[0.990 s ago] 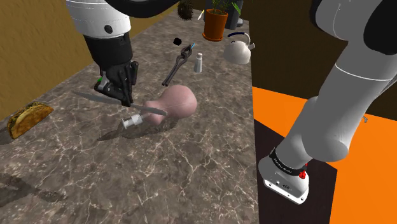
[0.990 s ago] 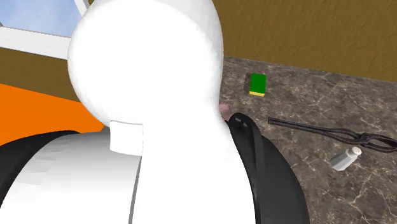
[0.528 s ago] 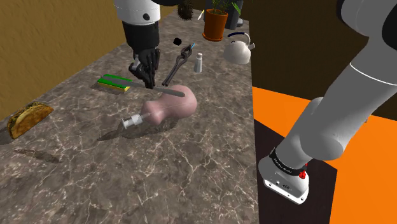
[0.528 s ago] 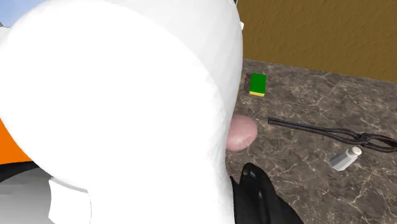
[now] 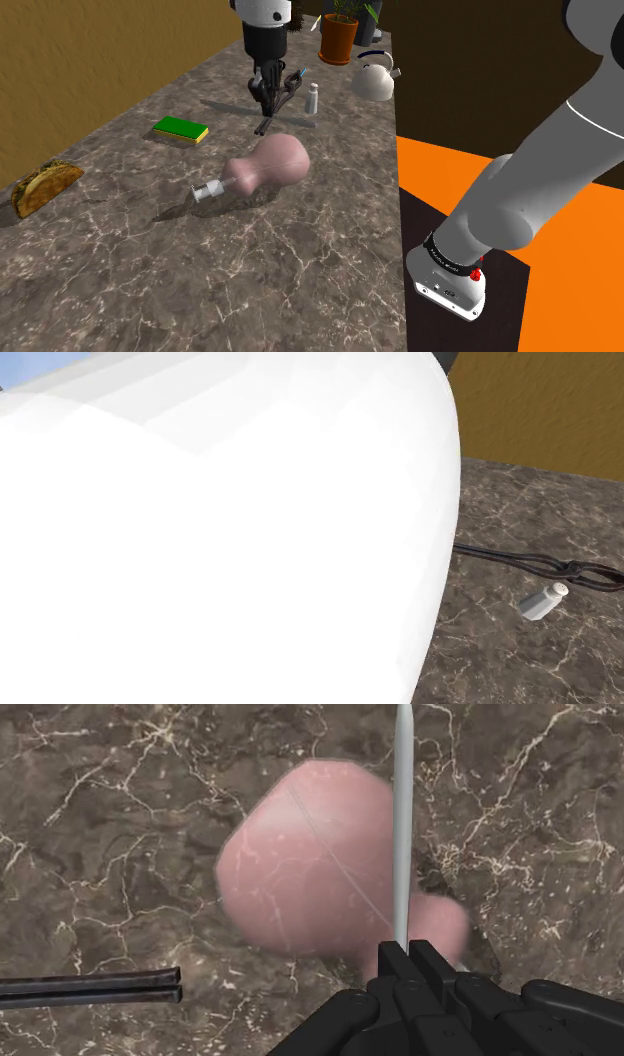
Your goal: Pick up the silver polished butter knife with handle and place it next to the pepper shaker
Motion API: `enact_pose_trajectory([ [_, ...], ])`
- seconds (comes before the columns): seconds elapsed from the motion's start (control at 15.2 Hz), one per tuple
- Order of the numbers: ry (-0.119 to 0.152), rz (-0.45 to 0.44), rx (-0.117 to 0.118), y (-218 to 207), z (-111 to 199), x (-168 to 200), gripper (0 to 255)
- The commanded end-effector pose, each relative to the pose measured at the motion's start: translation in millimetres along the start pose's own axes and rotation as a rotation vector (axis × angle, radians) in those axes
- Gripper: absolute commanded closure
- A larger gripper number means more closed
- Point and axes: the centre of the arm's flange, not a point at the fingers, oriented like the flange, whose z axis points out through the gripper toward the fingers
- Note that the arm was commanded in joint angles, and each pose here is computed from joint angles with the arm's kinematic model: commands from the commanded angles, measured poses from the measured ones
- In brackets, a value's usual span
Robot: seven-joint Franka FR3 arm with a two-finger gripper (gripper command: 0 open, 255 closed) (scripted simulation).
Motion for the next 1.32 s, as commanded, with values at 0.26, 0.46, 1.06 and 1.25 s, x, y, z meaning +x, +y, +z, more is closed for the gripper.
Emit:
enact_pose_trajectory([
  [0.26, 0.000, -0.002, 0.000, 76, 2, -22, 255],
  [0.46, 0.000, -0.002, 0.000, 114, 3, -33, 255],
  [1.06, 0.000, -0.002, 0.000, 228, 4, -65, 255],
  [1.25, 0.000, -0.002, 0.000, 253, 10, -71, 255],
])
